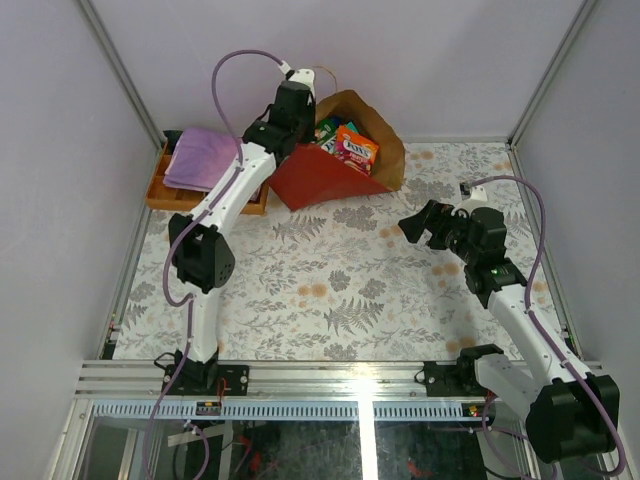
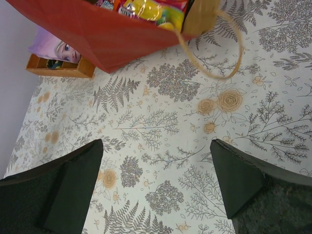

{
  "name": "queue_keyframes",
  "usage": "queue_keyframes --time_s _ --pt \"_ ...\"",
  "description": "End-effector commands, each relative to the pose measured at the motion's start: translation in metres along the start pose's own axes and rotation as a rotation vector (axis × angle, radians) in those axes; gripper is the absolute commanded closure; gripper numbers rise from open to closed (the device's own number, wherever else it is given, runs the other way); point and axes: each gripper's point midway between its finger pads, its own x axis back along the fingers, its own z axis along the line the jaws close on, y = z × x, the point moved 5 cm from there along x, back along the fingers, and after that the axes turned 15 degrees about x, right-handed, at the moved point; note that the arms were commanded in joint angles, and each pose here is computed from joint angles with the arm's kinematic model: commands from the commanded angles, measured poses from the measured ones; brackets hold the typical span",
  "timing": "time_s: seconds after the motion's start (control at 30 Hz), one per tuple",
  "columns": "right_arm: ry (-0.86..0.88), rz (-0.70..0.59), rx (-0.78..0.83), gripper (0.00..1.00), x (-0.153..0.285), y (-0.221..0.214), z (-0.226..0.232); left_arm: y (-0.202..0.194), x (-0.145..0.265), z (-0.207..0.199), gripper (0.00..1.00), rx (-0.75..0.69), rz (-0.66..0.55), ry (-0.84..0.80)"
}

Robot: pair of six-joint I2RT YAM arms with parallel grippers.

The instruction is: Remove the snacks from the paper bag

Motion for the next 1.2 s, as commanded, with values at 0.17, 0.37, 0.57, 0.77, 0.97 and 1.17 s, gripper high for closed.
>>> queue_keyframes --time_s 0.17,0.37,0.57,0.77,0.97,1.17 --pt "0.037 -0.042 -0.019 0.01 -0.002 0.007 0.008 0.038 0.053 -0.050 1.00 -0.422 -0.235 -0.136" --pt "0.055 -0.022 -0.063 0.01 -0.006 -0.003 0.009 -0.010 0.066 -0.067 1.00 -0.501 -0.184 -0.279" --pt "-0.014 -0.016 -0.090 0.01 -0.009 -0.017 -0.002 -0.046 0.093 -0.080 0.07 -0.509 -0.121 -0.356" --pt "-0.014 -0.015 -0.130 0.00 -0.017 -0.016 -0.003 -0.040 0.147 -0.095 0.00 -0.359 -0.103 -0.499" --pt "-0.035 -0.031 -0.124 0.01 -0.020 -0.010 -0.006 -0.026 0.185 -0.050 0.00 -0.034 -0.055 -0.550" --pt "0.076 -0.074 -0.112 0.00 -0.012 0.007 0.014 -0.049 0.260 -0.040 0.00 0.187 0.219 -1.349"
